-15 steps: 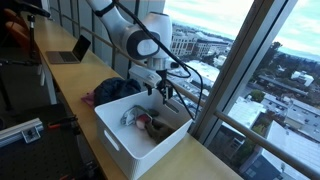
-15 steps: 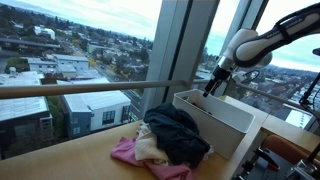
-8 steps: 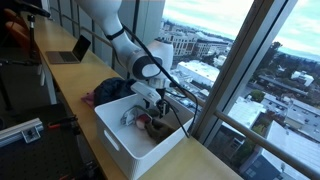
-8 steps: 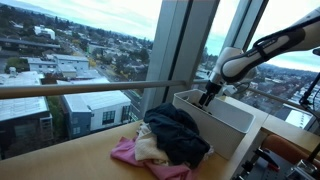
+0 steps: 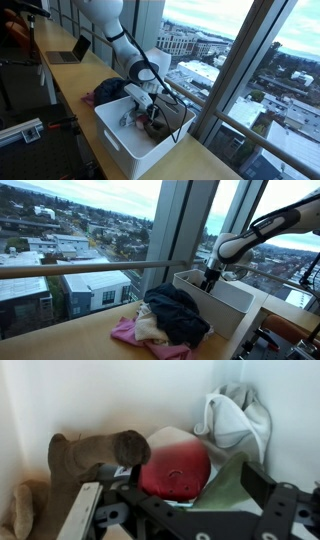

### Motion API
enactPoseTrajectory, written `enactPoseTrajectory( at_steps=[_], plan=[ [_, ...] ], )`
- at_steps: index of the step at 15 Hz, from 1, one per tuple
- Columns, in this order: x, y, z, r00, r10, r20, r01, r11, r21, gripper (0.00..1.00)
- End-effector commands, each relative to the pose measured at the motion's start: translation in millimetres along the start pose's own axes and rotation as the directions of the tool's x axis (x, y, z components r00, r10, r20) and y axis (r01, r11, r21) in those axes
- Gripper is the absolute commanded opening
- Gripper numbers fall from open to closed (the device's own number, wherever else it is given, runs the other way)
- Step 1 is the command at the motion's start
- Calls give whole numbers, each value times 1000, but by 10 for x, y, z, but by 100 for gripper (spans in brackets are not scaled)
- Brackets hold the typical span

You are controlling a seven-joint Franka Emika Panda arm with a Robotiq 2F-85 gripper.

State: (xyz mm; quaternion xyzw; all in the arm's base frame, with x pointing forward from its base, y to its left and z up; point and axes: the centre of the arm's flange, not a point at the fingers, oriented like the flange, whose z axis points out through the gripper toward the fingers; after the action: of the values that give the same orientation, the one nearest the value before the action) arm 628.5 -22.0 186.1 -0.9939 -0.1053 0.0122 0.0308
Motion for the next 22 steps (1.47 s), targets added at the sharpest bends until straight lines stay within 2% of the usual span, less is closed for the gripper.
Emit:
enactPoseTrajectory(
  at_steps=[1,5,9,10,11,14,18,21,22],
  plan=[
    [-17,101,158,1000,6,29,-7,998,60,100],
    [23,100,308,1000,-5,-12,6,999,50,100],
    [122,-29,420,995,-60,-84,62,998,18,100],
    [126,-60,463,994,-66,-91,68,997,19,79],
    [112,-90,531,993,-72,-89,75,997,24,74],
    [65,-91,681,994,-78,-80,81,996,36,49],
    [29,62,470,993,-61,-102,65,997,34,23],
    [-96,207,-56,988,-45,-148,45,999,-5,3],
    [-126,264,-237,986,-45,-160,41,999,-25,6]
  ],
)
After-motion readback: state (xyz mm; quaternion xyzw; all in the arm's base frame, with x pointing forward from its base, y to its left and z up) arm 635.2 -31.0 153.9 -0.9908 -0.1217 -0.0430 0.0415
